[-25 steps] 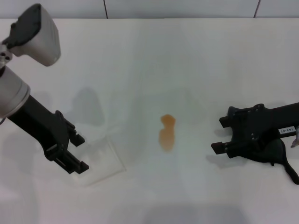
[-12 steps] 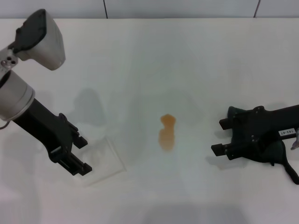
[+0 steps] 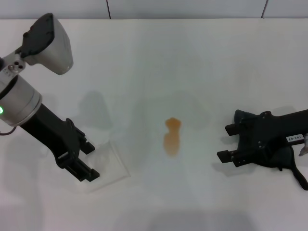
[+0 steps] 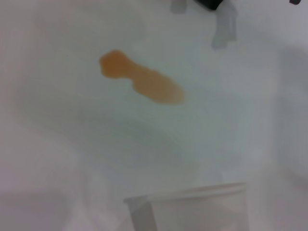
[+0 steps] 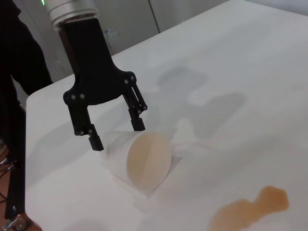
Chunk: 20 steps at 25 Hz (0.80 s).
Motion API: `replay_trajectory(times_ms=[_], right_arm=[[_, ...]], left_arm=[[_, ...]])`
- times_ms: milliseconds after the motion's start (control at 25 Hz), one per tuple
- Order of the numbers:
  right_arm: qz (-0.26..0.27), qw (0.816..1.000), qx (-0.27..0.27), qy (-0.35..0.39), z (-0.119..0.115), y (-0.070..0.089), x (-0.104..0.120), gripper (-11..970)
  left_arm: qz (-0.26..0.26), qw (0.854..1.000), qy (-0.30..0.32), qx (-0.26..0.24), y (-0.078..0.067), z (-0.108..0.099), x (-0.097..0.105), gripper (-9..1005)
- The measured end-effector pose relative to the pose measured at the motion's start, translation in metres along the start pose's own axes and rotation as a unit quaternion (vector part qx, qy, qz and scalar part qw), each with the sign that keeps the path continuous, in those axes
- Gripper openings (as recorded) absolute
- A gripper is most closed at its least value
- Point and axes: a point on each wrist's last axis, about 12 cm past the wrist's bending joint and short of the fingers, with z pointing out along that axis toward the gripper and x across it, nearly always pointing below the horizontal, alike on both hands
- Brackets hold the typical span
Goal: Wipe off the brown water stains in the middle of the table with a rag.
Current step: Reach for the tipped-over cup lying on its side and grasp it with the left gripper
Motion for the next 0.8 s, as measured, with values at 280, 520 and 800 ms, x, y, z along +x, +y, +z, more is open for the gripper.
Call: replay_trajectory(times_ms=[280,520,800], right_arm=[[0.002,1.000,0.000,0.000,0.000,0.000,0.002,827],[0.003,1.000,0.002,0.000,-0.001,0.000,0.003,827],[0.005,1.000,0.003,0.000,-0.002,0.000,0.004,827]], left_arm=[[0.004,1.000,0.002,-0.001,0.000,-0.001,-0.004,738],[0.003,1.000,0.019,-0.012,0.002,-0.006,-0.006,736],[-0.005,0.999,0.021,-0.025,0.006,-0.010,-0.004,733]])
